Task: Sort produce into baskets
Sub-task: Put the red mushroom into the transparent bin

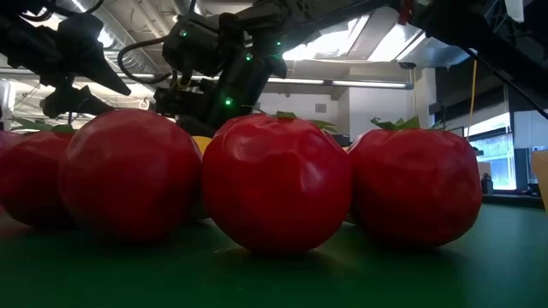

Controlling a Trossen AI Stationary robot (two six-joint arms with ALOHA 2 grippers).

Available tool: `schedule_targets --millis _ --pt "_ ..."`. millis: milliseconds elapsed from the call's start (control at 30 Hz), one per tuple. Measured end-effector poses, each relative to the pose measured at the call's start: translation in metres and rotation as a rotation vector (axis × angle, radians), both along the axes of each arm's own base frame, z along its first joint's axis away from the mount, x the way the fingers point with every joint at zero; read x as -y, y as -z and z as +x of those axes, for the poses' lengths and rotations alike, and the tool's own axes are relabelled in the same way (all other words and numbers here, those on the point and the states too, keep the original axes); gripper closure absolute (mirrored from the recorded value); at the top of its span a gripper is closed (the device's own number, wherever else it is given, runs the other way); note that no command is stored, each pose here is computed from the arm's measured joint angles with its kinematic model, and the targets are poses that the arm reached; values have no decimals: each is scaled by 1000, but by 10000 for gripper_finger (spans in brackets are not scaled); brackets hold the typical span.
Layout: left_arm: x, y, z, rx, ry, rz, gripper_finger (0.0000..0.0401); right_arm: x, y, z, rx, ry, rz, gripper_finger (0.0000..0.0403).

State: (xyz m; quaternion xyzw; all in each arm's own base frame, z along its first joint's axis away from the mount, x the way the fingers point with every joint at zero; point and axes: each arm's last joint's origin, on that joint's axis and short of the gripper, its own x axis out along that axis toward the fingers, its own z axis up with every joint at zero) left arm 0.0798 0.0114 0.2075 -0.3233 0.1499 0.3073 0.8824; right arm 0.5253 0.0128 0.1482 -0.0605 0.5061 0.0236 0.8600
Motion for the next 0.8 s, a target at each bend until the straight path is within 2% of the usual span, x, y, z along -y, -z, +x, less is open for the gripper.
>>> schedule_targets --millis 800 --pt "0 0 0 13 -12 -20 123 0 3 -11 -120 9 2 150"
